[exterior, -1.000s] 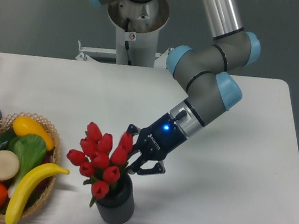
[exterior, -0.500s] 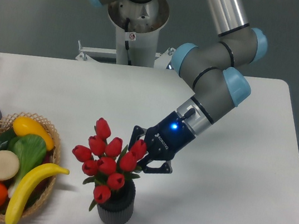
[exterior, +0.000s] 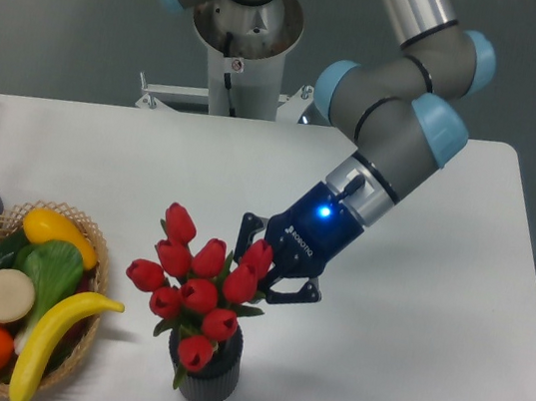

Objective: Pick up the flowers from the vase
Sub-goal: 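Lift the gripped tulip bunch straight up out of the black vase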

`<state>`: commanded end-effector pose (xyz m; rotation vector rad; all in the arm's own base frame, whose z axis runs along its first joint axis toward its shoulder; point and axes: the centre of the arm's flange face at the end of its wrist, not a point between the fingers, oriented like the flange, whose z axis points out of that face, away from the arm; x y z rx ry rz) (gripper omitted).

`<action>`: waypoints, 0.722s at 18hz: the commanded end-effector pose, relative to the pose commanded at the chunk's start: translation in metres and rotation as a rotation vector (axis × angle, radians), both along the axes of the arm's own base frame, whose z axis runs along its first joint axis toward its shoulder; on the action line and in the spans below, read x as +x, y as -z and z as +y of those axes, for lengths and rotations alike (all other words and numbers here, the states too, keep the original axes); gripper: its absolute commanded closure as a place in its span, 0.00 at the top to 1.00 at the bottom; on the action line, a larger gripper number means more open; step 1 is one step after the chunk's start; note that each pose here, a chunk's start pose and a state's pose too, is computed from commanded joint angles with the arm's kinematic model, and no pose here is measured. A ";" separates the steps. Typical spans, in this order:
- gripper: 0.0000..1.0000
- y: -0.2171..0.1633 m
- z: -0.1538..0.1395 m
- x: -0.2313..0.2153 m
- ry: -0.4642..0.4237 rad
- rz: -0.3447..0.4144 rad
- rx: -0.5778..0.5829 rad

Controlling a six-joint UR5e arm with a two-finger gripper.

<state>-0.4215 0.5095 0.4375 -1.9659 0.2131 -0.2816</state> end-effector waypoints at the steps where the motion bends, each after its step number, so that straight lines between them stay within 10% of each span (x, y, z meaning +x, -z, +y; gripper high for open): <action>1: 0.00 -0.009 0.001 0.000 -0.013 -0.014 -0.002; 13: 0.00 -0.100 -0.007 0.022 -0.085 -0.072 0.023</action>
